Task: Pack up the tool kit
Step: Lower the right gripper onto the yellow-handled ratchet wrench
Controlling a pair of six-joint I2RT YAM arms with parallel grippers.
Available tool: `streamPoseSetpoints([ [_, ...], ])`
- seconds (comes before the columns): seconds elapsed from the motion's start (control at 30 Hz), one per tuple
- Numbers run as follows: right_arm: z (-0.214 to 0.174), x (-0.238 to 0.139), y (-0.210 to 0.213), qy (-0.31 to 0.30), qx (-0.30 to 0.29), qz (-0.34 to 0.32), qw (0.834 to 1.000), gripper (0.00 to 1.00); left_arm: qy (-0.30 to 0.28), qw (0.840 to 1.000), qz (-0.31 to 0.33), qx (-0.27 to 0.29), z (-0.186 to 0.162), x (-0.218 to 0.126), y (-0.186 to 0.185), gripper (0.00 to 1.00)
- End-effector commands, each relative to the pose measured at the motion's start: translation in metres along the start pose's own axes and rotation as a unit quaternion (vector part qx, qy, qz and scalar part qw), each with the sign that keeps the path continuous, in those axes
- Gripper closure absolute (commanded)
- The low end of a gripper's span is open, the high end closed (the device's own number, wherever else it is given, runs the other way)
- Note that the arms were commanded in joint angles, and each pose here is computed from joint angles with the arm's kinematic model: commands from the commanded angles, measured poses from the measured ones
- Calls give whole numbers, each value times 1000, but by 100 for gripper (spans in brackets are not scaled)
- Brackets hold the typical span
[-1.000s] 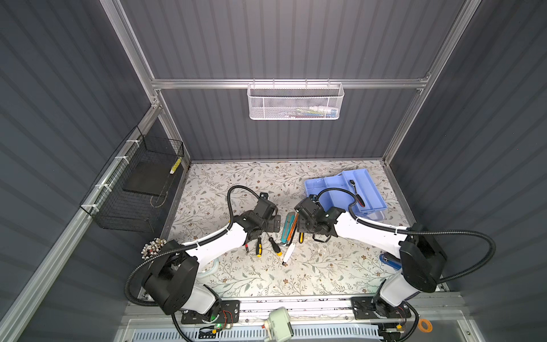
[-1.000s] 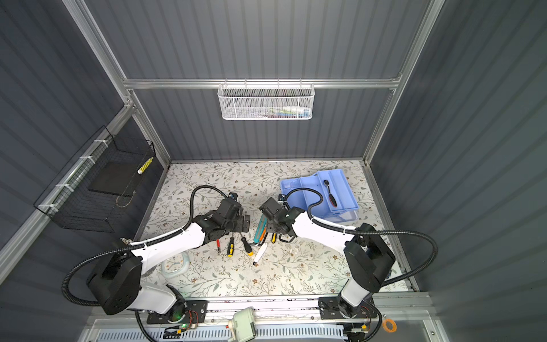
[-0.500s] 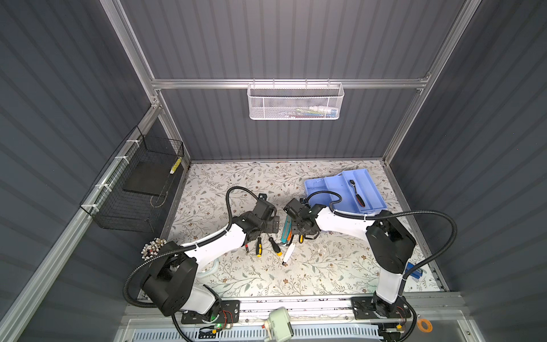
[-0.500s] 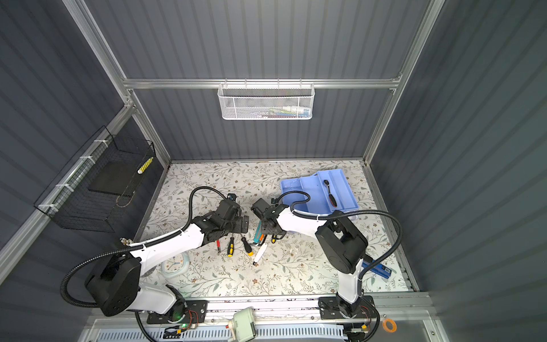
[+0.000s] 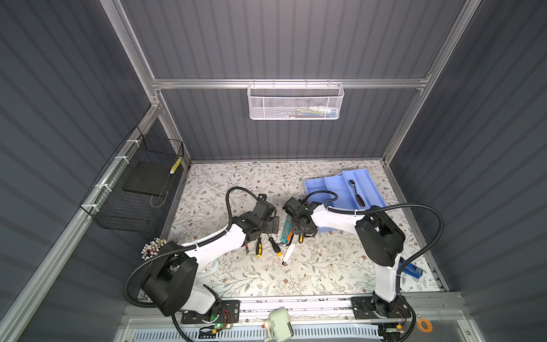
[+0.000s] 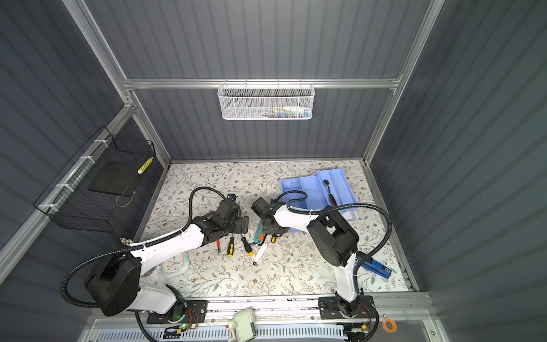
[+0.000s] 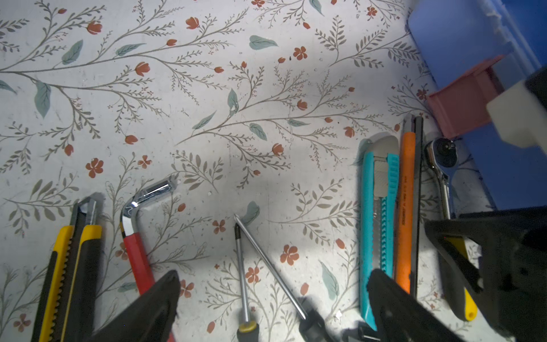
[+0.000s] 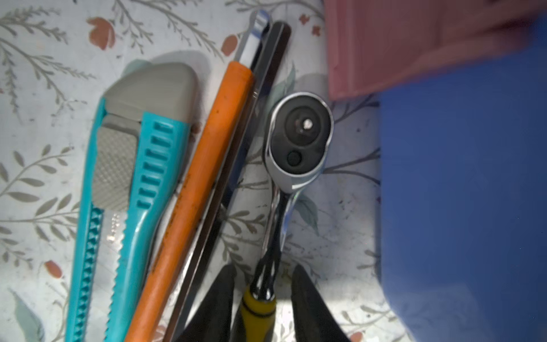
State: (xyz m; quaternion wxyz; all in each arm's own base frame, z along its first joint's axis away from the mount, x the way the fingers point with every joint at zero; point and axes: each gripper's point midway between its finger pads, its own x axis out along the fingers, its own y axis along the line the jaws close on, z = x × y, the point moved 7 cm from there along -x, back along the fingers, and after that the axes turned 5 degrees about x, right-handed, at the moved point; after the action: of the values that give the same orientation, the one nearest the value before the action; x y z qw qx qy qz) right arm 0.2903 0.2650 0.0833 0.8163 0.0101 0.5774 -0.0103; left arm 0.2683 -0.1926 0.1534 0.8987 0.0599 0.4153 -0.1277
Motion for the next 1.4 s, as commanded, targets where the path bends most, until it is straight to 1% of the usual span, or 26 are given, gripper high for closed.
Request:
streamPoseSetpoints([
  [0.0,-9,8,-4,31,-29,-12,999,76,5,1000,2,-9,-3,-1,3,0],
  [0.03,-12,8,-5,34,-34,-12,999,81,4,1000,1,-9,-2,-1,3,0],
  [0.13,-22,10,-12,47,-37,-16,998,90,2,1000,3,-10,-2,-2,4,0],
  [0.17,-27,10,-16,54,-38,-18,998,91,3,1000,4,-10,-2,-1,4,0],
  [0.3,-47,8,-30,72,-34,-31,996,89,5,1000,4,-10,-2,0,4,0],
  [0.4,-59,4,-38,78,-35,-36,996,90,7,1000,0,-11,-2,1,2,0],
  [0.53,-73,-3,-43,81,-72,-46,993,93,9,1000,-3,-11,-1,2,1,0],
  [0.57,-76,-4,-44,80,-81,-48,992,92,9,1000,-3,-10,-2,2,1,0],
  [0.63,-79,-5,-47,76,-87,-48,992,79,11,1000,-5,-9,-2,2,0,0],
  [0.77,-78,-5,-48,65,-90,-41,993,62,16,1000,-5,-5,-4,4,0,0],
  [0.9,-72,-4,-42,58,-93,-36,993,55,13,1000,-7,-4,-2,2,0,0],
  [1.03,-69,4,-36,64,-93,-24,993,54,10,1000,-7,-2,0,1,0,0],
  [1.13,-69,9,-36,68,-95,-28,993,57,10,1000,-6,-2,0,1,0,0],
  [1.27,-71,10,-35,72,-98,-18,992,65,9,1000,-5,-2,0,1,0,0],
  [1.37,-76,14,-38,84,-100,-22,991,72,7,1000,-5,-3,2,1,0,0],
])
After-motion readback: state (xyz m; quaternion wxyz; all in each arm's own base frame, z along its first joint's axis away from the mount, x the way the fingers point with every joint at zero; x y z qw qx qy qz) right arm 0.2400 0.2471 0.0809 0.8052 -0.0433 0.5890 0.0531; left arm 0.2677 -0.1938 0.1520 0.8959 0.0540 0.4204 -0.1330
